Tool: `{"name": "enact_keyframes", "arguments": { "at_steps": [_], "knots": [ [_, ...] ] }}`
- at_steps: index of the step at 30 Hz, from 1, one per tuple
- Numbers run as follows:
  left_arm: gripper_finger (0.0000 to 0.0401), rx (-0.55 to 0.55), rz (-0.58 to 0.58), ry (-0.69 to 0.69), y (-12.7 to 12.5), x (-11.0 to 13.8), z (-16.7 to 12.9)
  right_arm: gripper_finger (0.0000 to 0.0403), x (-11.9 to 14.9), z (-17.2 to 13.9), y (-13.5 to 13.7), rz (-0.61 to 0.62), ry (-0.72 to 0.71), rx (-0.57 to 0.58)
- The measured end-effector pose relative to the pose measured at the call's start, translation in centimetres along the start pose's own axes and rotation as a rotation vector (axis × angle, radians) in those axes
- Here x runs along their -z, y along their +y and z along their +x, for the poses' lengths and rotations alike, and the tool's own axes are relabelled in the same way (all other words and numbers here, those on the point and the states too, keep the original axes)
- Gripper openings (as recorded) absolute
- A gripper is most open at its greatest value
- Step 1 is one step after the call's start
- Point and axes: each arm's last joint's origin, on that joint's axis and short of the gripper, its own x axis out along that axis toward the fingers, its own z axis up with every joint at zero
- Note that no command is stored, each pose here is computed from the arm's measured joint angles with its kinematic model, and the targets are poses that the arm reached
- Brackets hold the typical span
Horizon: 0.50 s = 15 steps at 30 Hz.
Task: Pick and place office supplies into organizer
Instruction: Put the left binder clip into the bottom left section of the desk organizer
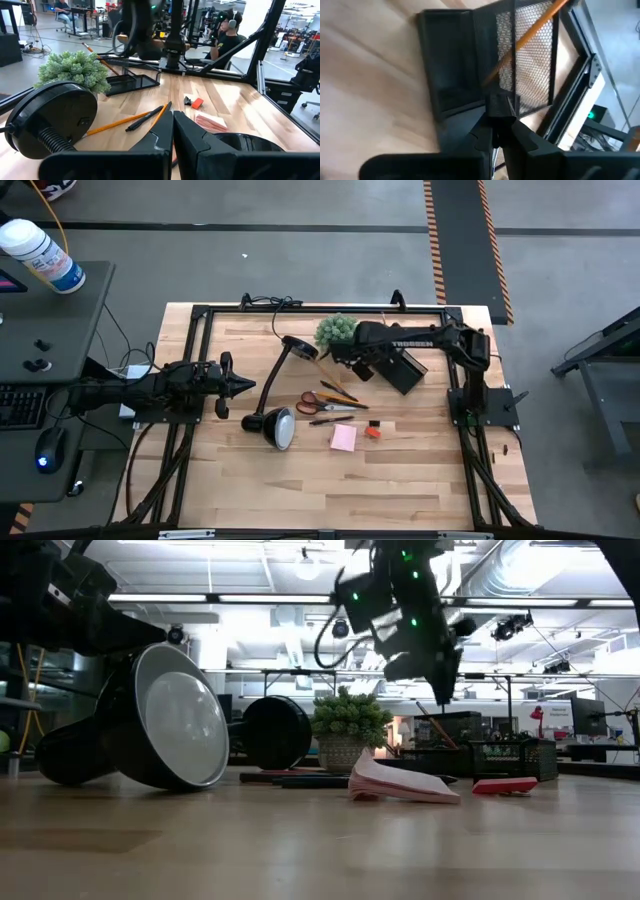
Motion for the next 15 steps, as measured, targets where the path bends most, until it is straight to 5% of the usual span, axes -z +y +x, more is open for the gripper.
{"name": "enact_keyframes", "arguments": {
  "at_steps": [15],
  "knots": [
    [0.0001, 0.0, -0.001, 0.0, 0.0, 0.0, 0.0, 0.0025, -2.2, 4.2, -0.2, -0.034, -0.051, -0.13]
  ]
}}
